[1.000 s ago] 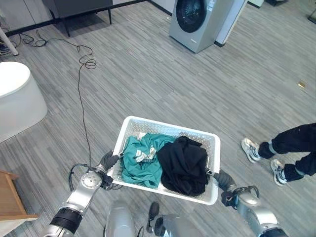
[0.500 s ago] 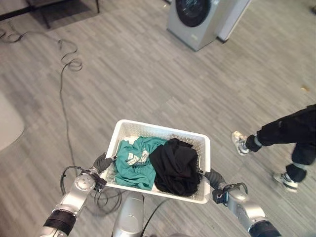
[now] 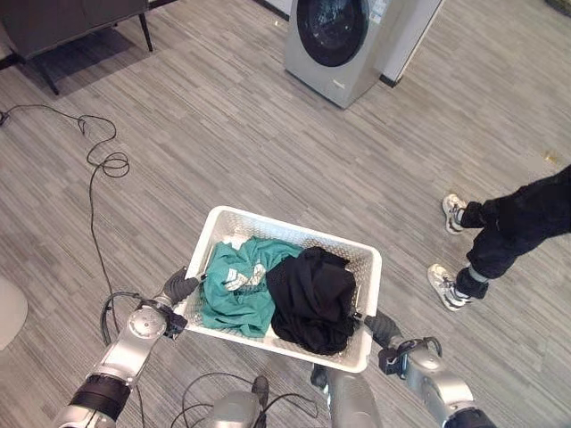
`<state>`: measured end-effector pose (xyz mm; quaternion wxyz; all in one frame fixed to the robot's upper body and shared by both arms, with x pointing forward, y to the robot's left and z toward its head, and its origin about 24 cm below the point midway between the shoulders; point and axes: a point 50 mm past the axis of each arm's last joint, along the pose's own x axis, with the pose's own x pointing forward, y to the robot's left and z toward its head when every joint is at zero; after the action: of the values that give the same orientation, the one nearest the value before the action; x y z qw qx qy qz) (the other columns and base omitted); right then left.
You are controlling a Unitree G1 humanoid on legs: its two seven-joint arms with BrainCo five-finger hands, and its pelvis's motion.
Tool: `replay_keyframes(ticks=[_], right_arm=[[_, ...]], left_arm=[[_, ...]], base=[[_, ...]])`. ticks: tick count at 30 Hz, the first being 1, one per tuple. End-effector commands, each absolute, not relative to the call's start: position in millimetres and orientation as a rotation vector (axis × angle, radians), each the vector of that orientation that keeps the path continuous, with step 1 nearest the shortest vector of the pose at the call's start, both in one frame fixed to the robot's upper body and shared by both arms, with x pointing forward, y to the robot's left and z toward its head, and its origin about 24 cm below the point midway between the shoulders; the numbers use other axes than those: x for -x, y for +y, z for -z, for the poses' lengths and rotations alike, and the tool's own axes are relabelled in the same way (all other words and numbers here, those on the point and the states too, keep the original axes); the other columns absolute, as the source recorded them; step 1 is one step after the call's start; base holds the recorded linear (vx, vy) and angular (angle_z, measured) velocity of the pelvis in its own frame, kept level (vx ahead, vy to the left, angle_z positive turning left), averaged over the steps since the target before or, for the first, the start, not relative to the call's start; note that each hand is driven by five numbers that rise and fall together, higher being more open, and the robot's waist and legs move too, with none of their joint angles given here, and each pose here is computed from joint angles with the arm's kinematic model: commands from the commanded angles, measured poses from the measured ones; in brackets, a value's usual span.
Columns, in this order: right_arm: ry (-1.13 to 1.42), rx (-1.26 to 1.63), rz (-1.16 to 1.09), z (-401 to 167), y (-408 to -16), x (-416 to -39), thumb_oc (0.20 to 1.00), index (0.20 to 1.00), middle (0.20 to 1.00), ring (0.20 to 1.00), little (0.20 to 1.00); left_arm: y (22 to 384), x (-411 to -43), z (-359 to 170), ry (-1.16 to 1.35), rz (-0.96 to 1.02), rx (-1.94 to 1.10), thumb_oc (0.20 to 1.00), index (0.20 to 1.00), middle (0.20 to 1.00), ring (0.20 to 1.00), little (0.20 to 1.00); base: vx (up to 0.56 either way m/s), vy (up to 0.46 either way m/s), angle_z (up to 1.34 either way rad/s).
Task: Grab the laundry basket,head to the washer,open it,put in the laundry and shut it.
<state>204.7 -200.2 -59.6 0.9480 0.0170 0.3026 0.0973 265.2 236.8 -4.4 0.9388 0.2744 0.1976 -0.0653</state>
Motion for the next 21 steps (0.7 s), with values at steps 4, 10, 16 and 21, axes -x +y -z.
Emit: replay_keyframes(ticks=[4,10,16,21], right_arm=[[0.502,0.010,-0.103,38.1,-238.0,-213.2,0.200,0.200,0.200,0.200,0.200],[0.481,-0.027,-0.031,36.5,-244.7,-210.8,0.200,0.200,0.200,0.200,0.200],[0.451,0.001,-0.024,30.9,-249.4,-214.9,0.200,0.200,0.200,0.200,0.200],[0.443,-0.072,-0.062,37.1,-227.2,-229.4,0.200,0.200,0.200,0.200,0.200]], left_arm=[[244.9,-279.9,-34.4,0.212,0.095,-0.623,0.200,0.200,0.200,0.200,0.200],[241.9,-272.7,-27.0,0.247,0.105,-0.549,0.200,0.200,0.200,0.200,0.200],[235.8,-278.3,-32.6,0.211,0.117,-0.546,0.200,0.200,0.200,0.200,0.200],[242.7,-268.7,-22.4,0.262,0.113,-0.538,0.200,0.200,0.200,0.200,0.200]], base=[[0.59,-0.301,0.72],[0.38,-0.340,0.23],[0.52,0.010,-0.38],[0.66,0.166,-1.18]])
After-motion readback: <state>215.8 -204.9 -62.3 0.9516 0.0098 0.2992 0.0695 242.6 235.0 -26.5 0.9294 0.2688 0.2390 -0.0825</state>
